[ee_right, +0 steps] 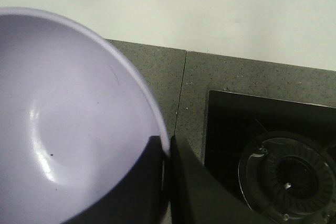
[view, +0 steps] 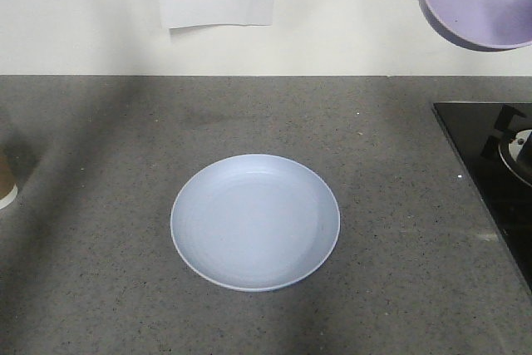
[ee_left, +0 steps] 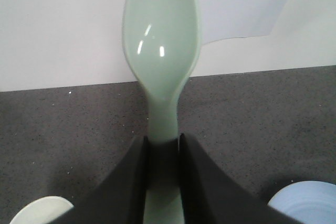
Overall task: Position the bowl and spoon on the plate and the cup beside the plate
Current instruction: 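Approach the pale blue plate, holding spoon and bowl above it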
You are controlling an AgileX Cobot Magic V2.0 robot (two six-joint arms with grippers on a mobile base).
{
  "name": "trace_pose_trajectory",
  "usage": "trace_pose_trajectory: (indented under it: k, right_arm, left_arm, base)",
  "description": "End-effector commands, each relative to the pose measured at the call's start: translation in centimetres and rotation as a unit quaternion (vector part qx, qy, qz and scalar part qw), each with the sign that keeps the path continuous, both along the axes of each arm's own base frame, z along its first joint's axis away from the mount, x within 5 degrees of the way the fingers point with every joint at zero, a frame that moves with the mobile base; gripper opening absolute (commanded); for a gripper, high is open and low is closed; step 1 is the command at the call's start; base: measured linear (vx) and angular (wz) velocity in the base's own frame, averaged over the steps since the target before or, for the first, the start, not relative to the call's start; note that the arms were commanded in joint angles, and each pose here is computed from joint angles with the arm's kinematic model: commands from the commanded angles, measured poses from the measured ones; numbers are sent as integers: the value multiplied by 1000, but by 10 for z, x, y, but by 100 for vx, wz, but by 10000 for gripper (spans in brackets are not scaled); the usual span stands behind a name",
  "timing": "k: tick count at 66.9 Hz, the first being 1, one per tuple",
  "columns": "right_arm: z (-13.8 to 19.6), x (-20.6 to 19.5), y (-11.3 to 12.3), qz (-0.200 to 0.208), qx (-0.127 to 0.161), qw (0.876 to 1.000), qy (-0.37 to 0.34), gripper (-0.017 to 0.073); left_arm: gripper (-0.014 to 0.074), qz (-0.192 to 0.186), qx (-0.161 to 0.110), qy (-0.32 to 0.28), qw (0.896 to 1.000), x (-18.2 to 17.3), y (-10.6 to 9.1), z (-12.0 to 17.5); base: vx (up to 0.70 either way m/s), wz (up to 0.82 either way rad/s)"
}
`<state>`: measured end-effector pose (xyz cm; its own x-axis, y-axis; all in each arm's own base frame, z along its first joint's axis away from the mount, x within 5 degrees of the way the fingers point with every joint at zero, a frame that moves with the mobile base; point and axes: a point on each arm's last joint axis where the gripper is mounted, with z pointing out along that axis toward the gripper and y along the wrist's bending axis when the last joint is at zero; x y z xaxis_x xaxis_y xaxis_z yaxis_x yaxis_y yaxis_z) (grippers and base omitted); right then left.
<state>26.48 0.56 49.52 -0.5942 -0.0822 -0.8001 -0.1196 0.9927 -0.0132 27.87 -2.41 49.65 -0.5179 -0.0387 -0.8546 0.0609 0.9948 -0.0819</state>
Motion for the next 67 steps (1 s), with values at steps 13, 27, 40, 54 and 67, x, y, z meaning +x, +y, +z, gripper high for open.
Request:
trace_pose_trajectory:
  k: [13, 27, 40, 54, 67]
  right_arm:
    - [20, -10, -1, -3, -1, 998, -61, -10]
    - [20, -10, -1, -3, -1, 998, -61, -10]
    - [20, -10, -1, -2, 0, 998, -63, -10]
    - [21, -9, 0, -2, 1, 998, -65, -10]
    - [22, -9, 0, -2, 4, 997, -73, -10]
  left_arm:
    - [-6, -4, -9, -57, 998, -10, -1, 20]
    - [-6, -4, -9, -57, 998, -10, -1, 20]
    - [-6, -4, -9, -57, 998, -10, -1, 20]
    - [-6, -2, -10, -89, 996, -8, -1, 25]
    - [-6, -1, -17, -121, 993, -6, -1, 30]
  base:
    - [0, 0]
    - [0, 0]
    - [0, 0]
    - [0, 0]
    - [0, 0]
